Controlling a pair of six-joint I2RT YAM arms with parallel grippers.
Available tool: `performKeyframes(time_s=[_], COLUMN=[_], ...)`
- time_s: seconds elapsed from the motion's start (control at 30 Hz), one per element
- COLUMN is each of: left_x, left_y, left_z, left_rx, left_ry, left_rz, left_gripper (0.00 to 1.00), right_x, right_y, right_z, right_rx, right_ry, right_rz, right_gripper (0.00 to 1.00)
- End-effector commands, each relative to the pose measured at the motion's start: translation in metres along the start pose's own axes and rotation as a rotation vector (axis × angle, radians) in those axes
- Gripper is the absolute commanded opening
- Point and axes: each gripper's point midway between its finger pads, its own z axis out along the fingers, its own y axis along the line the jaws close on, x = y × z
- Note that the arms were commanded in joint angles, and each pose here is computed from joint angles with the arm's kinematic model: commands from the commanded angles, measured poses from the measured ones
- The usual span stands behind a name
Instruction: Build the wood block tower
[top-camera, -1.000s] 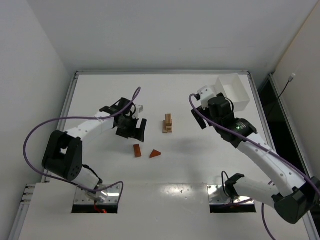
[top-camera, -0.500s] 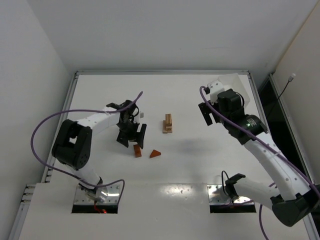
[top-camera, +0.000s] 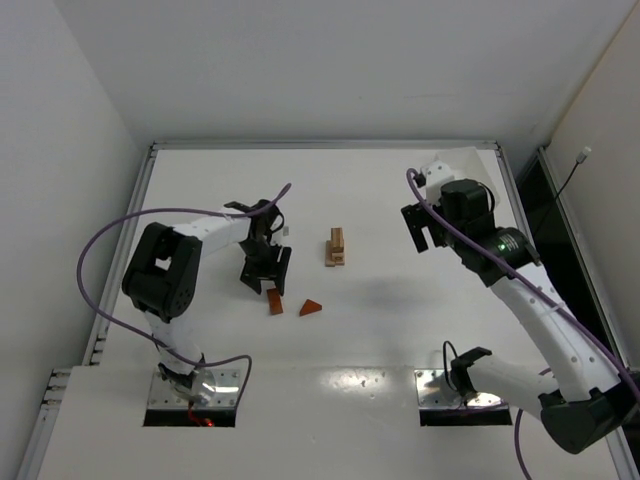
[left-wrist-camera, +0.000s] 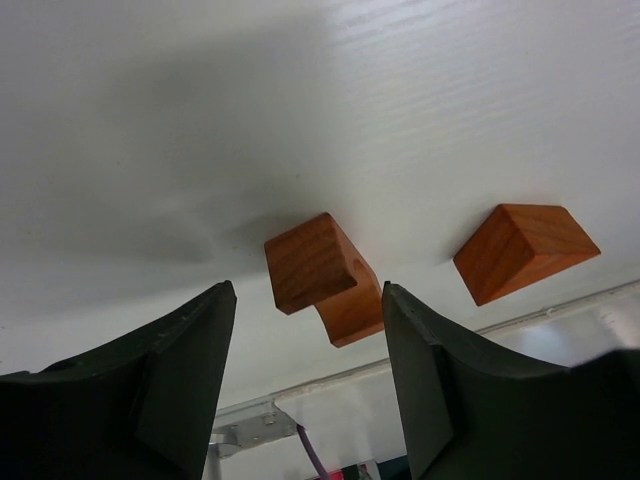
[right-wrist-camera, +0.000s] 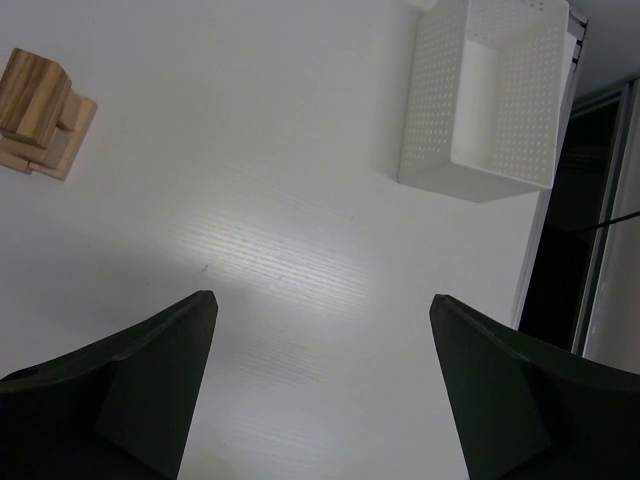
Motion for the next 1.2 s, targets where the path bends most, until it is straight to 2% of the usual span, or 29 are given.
performKeyframes(time_s=[0.0,0.27,0.37,0.4,0.5,0.6,0.7,0.73,0.77,0.8,0.87,0.9,1.0,1.1,1.17], left_x=[-0.011,-0.017,-0.014,-0.01,-0.008,-0.005,-0.004,-0.007,-0.008,-0.01,-0.017,-0.022,-0.024,-0.019,-0.012], left_y=[-0.001,-0.001,0.0,0.001,0.001,0.002,-0.002,-0.003,-0.004,-0.008,-0.014,-0.018,-0.017,-0.028,-0.036], left_z=[-0.001,0.01,0.011,0.013,0.012,0.011,0.004,0.002,0.0,-0.007,-0.019,-0.026,-0.044,-0.056,-0.059], left_rx=[-0.016,-0.017,-0.02,-0.022,-0.023,-0.022,-0.004,0.001,0.004,0.025,0.048,0.055,0.047,0.116,0.163], left_ry=[-0.01,0.028,0.037,0.047,0.047,0.045,0.019,0.001,-0.008,-0.028,-0.079,-0.106,-0.172,-0.196,-0.184], left_rz=[-0.013,-0.021,-0.024,-0.026,-0.035,-0.035,-0.037,-0.032,-0.03,-0.001,0.023,0.03,0.07,0.176,0.3], left_gripper=[0.56,0.52,0.43,0.37,0.25,0.2,0.09,0.09,0.11,0.3,0.45,0.68,0.8,0.83,0.83], right_x=[-0.017,-0.017,-0.013,-0.013,-0.012,-0.011,-0.006,-0.006,-0.006,-0.007,-0.003,-0.003,0.001,0.006,0.009], right_y=[-0.004,-0.006,-0.007,-0.007,-0.006,-0.006,-0.004,-0.004,-0.002,0.0,0.001,0.003,0.008,0.011,0.012], right_z=[-0.005,-0.006,-0.004,-0.004,-0.002,0.0,0.004,0.004,0.004,0.004,0.006,0.006,0.008,0.008,0.006], right_rx=[-0.003,-0.005,0.001,0.001,-0.001,-0.001,-0.004,-0.004,-0.013,-0.025,-0.027,-0.036,-0.059,-0.073,-0.073], right_ry=[-0.039,-0.038,-0.026,-0.026,-0.017,-0.017,0.0,0.0,-0.002,-0.004,0.006,0.004,0.012,0.019,0.018], right_rz=[0.037,0.042,0.044,0.044,0.042,0.033,0.028,0.028,0.028,0.028,0.025,0.025,0.022,0.02,0.02], right_gripper=[0.85,0.85,0.85,0.85,0.85,0.85,0.85,0.85,0.87,0.87,0.87,0.87,0.87,0.87,0.87])
